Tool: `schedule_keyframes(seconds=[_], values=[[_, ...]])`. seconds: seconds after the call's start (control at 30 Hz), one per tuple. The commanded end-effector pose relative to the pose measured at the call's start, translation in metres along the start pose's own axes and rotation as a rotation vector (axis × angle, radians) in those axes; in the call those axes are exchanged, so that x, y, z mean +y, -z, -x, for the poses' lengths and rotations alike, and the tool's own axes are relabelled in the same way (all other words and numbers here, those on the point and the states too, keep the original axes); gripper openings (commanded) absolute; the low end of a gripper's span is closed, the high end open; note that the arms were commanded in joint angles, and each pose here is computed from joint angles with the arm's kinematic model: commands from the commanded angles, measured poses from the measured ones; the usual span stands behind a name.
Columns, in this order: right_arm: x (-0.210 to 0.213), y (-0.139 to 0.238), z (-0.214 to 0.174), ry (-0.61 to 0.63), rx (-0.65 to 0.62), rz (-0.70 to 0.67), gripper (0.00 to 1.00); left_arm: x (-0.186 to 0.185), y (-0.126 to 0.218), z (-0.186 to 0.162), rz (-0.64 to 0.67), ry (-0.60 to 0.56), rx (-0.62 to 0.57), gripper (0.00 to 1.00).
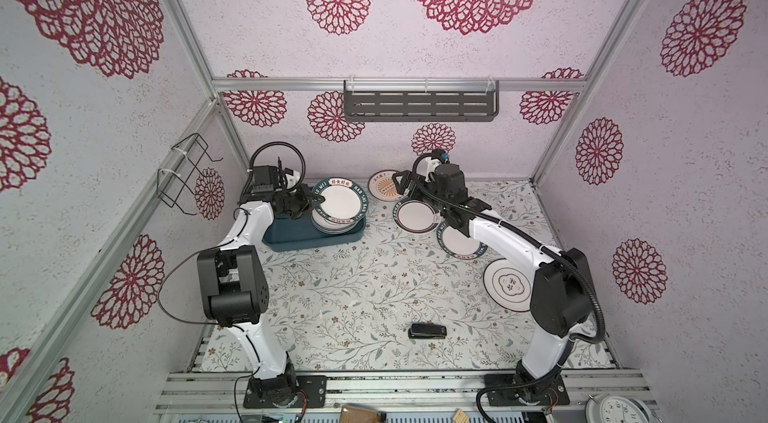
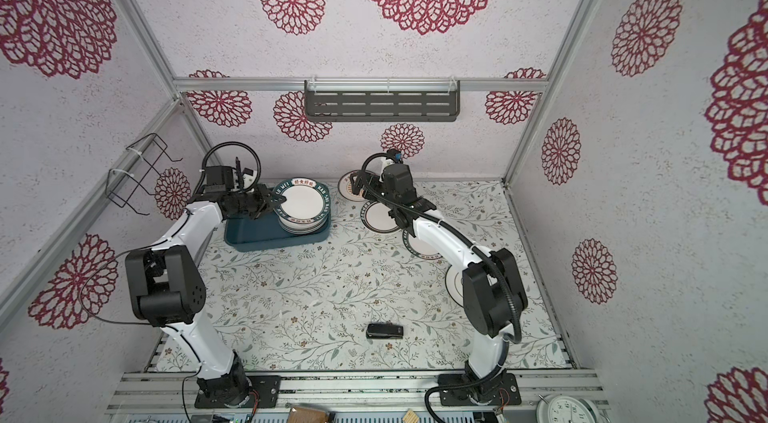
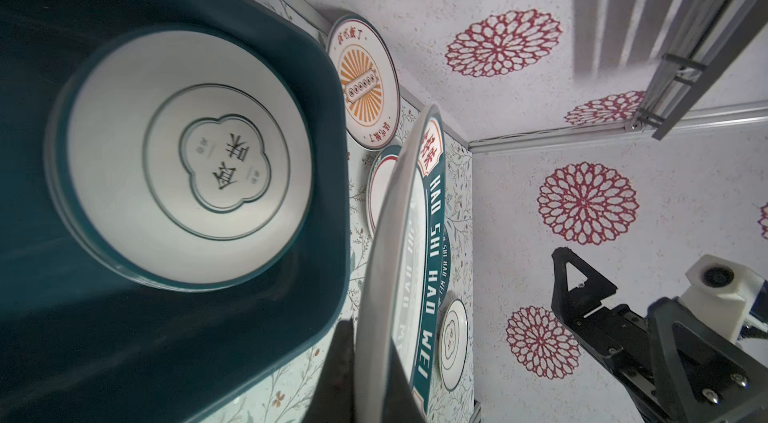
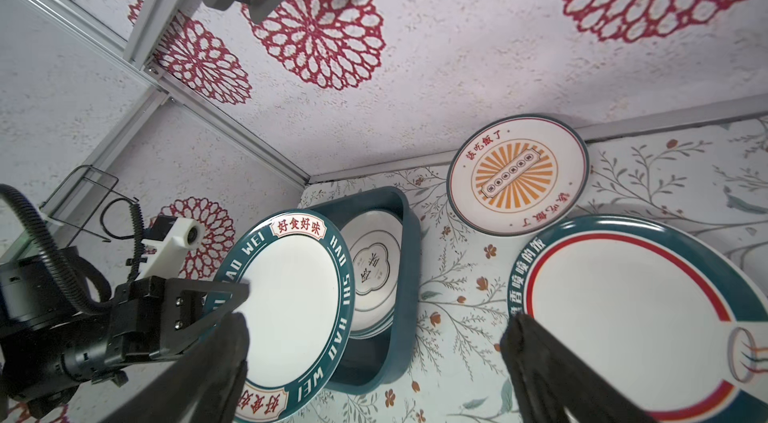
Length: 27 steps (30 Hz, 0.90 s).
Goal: Place the plates into the plastic bin on the countertop
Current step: 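Lift the green-rimmed plate into the bin with left gripper while right arm retracts, then open the left gripper to release the green-rimmed plate in the bin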
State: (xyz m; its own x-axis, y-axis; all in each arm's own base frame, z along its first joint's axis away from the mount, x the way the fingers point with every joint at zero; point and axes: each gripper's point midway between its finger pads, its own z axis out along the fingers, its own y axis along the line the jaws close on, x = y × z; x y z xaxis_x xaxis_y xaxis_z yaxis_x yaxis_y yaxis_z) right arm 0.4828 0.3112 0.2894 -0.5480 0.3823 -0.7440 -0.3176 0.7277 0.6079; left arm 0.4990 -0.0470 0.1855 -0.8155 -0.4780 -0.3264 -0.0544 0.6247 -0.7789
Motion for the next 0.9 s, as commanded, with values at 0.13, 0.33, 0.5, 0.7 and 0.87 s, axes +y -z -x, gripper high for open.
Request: schedule_keyframes(seconds=[0.13,0.33,0.5,0.7,0.87], values=[[0.018,-0.018,0.023,0.065,-0.046,0.037,0.99,0.039,-0.024,0.018,0.037,0.01,0.015,0.0],[0.012,-0.029,0.021,0.06,-0.043,0.016,0.99,0.062,-0.041,0.026,0.077,0.036,-0.008,0.0],[0.006,-0.028,0.018,0.072,-0.032,-0.014,0.99,0.071,-0.053,0.032,0.057,0.062,-0.048,0.0],[-0.004,-0.021,0.015,0.078,-0.036,-0.062,0.99,0.084,-0.065,0.033,0.075,0.095,-0.074,0.0],[-0.012,-0.017,0.014,0.083,-0.035,-0.107,0.99,0.083,-0.076,0.032,0.071,0.091,-0.061,0.0]])
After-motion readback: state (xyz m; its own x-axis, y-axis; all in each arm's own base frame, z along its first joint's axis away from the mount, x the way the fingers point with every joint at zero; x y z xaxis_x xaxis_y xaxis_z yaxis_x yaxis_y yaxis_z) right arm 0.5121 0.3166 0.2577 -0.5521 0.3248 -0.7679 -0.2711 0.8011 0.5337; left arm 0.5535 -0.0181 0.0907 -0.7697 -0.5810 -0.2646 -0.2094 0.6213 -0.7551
